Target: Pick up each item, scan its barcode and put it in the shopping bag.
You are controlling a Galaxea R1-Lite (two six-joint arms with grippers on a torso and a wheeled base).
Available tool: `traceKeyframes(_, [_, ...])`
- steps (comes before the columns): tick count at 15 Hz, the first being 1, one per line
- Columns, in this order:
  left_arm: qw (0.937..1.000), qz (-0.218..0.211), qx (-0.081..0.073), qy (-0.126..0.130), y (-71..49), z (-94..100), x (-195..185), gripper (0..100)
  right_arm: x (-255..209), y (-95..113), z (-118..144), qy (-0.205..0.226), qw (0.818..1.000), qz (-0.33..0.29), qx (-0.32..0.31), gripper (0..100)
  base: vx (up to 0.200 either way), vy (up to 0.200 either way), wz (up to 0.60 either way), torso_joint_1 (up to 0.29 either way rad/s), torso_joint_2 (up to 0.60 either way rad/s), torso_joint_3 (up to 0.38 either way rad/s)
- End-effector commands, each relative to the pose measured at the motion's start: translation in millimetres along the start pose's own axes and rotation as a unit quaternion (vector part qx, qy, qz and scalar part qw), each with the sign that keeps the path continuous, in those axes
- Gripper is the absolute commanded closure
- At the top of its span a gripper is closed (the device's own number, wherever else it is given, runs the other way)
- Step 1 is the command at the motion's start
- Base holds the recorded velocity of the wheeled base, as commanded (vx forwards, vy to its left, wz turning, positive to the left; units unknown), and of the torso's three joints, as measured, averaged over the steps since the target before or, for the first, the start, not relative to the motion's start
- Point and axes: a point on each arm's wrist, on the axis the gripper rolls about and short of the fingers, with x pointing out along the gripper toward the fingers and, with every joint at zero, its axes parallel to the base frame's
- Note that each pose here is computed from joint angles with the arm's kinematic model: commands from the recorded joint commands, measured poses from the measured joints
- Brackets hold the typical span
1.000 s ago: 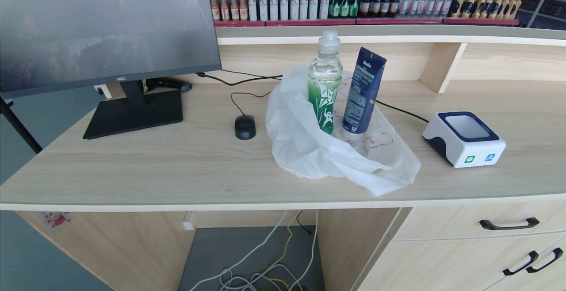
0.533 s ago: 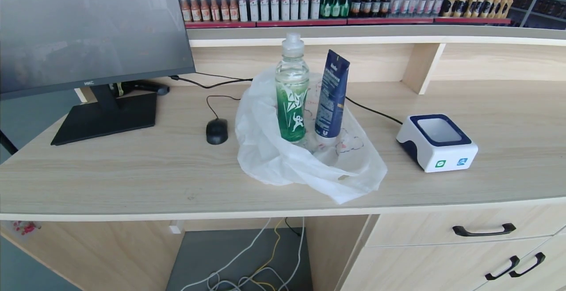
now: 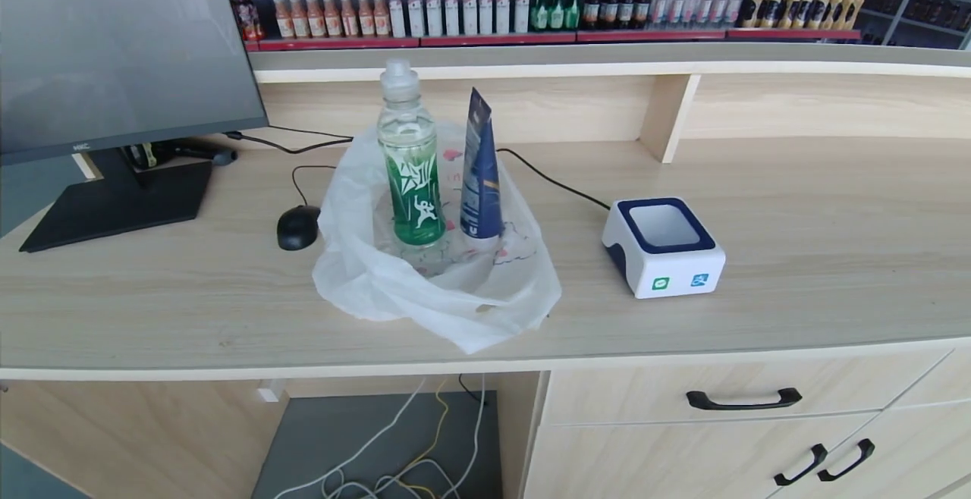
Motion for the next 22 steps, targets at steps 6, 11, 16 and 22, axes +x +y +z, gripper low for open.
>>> traceKeyframes(6, [1.0000, 0.000, 0.000, -0.001, 0.0, 0.1, 0.0, 0, 0.2, 0.0, 0.1, 0.001, 1.000, 0.000, 0.000, 0, 0.000, -0.200, 0.00, 0.005, 0.00, 0.003])
traceKeyframes(11, [1.0000, -0.001, 0.000, -0.001, 0.0, 0.1, 0.0, 0, 0.2, 0.0, 0.1, 0.001, 1.000, 0.000, 0.000, 0, 0.000, -0.200, 0.00, 0.003, 0.00, 0.001])
traceKeyframes(16, [1.0000, 0.000, 0.000, -0.001, 0.0, 0.1, 0.0, 0, 0.2, 0.0, 0.1, 0.001, 1.000, 0.000, 0.000, 0, 0.000, -0.040, 0.00, 0.000, 0.00, 0.000])
traceKeyframes(22, [1.0000, 0.000, 0.000, -0.001, 0.0, 0.1, 0.0, 0, 0.2, 0.0, 0.1, 0.001, 1.000, 0.000, 0.000, 0, 0.000, 0.000, 0.00, 0.000, 0.00, 0.000])
